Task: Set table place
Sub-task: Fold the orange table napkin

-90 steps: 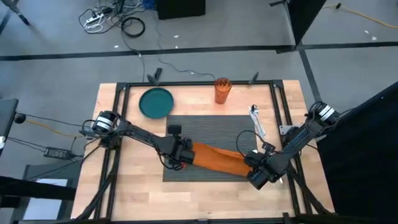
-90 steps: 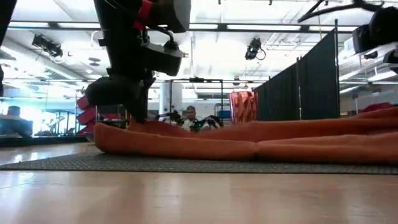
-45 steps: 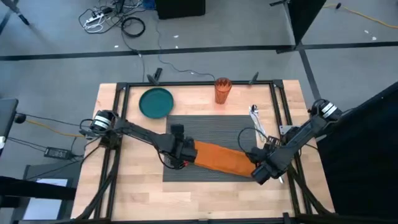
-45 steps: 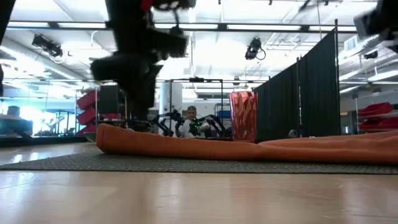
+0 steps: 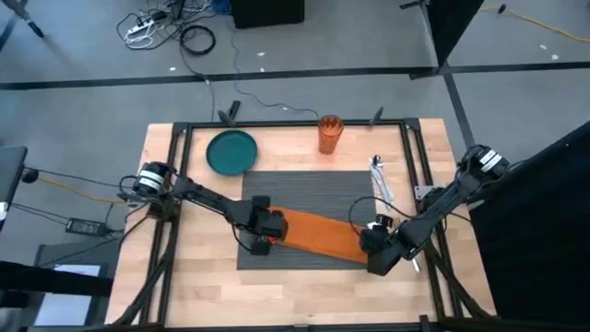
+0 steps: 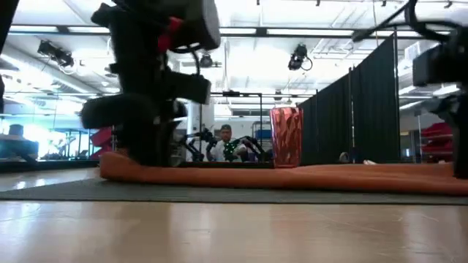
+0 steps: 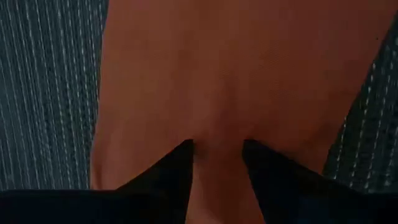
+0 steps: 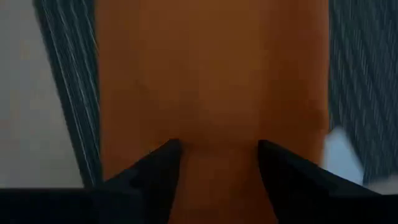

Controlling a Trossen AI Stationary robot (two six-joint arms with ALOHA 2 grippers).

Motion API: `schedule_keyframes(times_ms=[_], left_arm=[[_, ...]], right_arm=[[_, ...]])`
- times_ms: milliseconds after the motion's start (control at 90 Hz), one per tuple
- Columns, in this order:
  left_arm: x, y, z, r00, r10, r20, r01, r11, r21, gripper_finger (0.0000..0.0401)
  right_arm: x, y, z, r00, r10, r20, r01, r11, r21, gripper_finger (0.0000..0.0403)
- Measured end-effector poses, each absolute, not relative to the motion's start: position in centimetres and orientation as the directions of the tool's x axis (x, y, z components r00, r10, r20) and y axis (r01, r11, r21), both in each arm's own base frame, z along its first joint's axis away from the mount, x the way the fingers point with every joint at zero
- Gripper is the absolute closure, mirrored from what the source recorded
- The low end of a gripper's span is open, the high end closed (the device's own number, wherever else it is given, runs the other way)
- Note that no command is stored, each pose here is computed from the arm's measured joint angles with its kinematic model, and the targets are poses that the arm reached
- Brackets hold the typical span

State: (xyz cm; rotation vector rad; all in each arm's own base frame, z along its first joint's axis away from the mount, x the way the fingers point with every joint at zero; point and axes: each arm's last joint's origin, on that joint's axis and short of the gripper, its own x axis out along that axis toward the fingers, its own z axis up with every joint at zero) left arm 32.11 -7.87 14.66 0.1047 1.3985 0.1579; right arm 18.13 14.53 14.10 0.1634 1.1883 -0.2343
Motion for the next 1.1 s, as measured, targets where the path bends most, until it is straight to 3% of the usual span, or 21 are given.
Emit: schedule_keyframes(times_ms=[267,422,567,744,856,978,1100], left_arm=[[31.2,-10.1,14.7,0.145,0.185,-0.972,-0.140,0.976,0.165,0.0269],[31.5,-10.6,16.5,0.110,0.209,-0.972,-0.146,0.970,0.192,0.0269],[32.4,-11.3,19.3,0.159,0.249,-0.955,-0.133,0.964,0.229,0.0269],[32.7,-12.5,19.3,0.238,0.243,-0.940,-0.076,0.970,0.231,0.0270],[32.0,-12.6,17.1,0.246,0.217,-0.945,-0.068,0.976,0.206,0.0270],[30.6,-12.4,15.1,0.187,0.209,-0.960,-0.098,0.976,0.194,0.0270],[30.0,-13.0,14.8,0.156,0.144,-0.977,-0.150,0.981,0.120,0.0270]], right_arm=[[17.6,14.5,13.8,0.325,-0.079,-0.942,0.218,0.976,-0.006,0.0222],[17.1,13.9,15.1,0.271,-0.001,-0.962,0.188,0.981,0.052,0.0221],[17.6,13.5,18.2,0.394,0.065,-0.917,0.187,0.971,0.150,0.0222],[18.0,12.7,19.1,0.546,-0.072,-0.835,0.217,0.975,0.057,0.0220],[18.3,12.3,17.4,0.513,-0.107,-0.852,0.235,0.972,0.019,0.0221],[18.5,12.0,15.2,0.398,-0.116,-0.910,0.216,0.976,-0.029,0.0224],[18.7,11.4,14.4,0.335,-0.154,-0.929,0.211,0.974,-0.085,0.0228]])
